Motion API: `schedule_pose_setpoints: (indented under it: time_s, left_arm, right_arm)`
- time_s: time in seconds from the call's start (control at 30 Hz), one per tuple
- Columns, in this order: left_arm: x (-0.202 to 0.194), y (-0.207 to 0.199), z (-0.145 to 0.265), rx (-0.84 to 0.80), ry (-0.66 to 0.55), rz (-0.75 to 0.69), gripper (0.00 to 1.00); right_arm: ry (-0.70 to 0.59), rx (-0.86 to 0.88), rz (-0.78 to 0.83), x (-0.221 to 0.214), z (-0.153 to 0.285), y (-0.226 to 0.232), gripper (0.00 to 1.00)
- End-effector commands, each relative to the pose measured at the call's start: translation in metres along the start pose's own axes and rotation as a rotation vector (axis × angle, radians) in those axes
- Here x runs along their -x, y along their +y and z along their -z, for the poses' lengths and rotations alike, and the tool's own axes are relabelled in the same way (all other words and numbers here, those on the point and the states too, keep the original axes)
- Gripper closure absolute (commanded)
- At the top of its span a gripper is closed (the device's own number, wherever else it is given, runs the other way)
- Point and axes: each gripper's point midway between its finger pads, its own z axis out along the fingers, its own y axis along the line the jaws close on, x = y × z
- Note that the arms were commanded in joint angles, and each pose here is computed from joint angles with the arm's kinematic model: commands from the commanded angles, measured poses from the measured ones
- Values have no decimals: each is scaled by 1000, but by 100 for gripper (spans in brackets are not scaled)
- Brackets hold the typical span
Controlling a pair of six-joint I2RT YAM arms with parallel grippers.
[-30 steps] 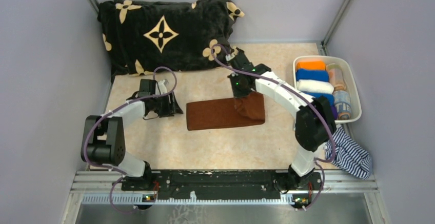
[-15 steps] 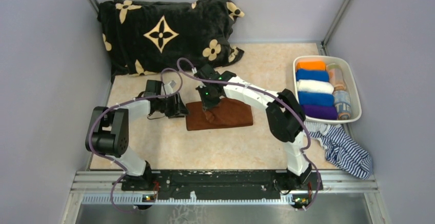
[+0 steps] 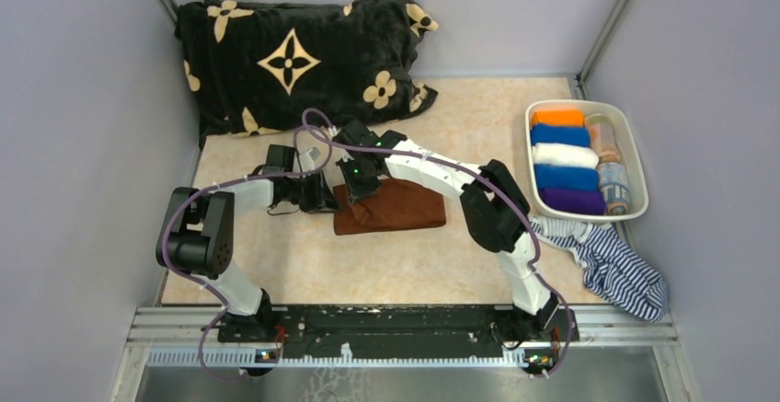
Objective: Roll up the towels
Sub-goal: Fold the towel at the center of the board.
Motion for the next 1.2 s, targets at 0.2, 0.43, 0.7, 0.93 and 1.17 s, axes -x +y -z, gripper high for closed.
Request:
schedule_pose_setpoints:
  time_s: [0.2, 0.43, 0.7, 0.93, 1.17]
  left_arm:
    - [-15, 11, -4, 61, 55, -4, 68]
    - [-11, 19, 1, 123, 41, -20, 61]
    - [17, 35, 37, 324, -95, -88, 47]
    - [29, 0, 63, 282, -214, -113, 42]
    - [14, -82, 46, 101, -236, -164, 42]
  right_arm:
    - [-37, 85, 7, 15, -16, 28, 95]
    - [-70, 152, 59, 22, -2, 49, 59]
    - [-322, 128, 106, 39, 85, 33, 40]
    - [-479, 65, -15, 11, 129, -46, 36]
    - [-516, 45, -123, -17, 132, -97, 34]
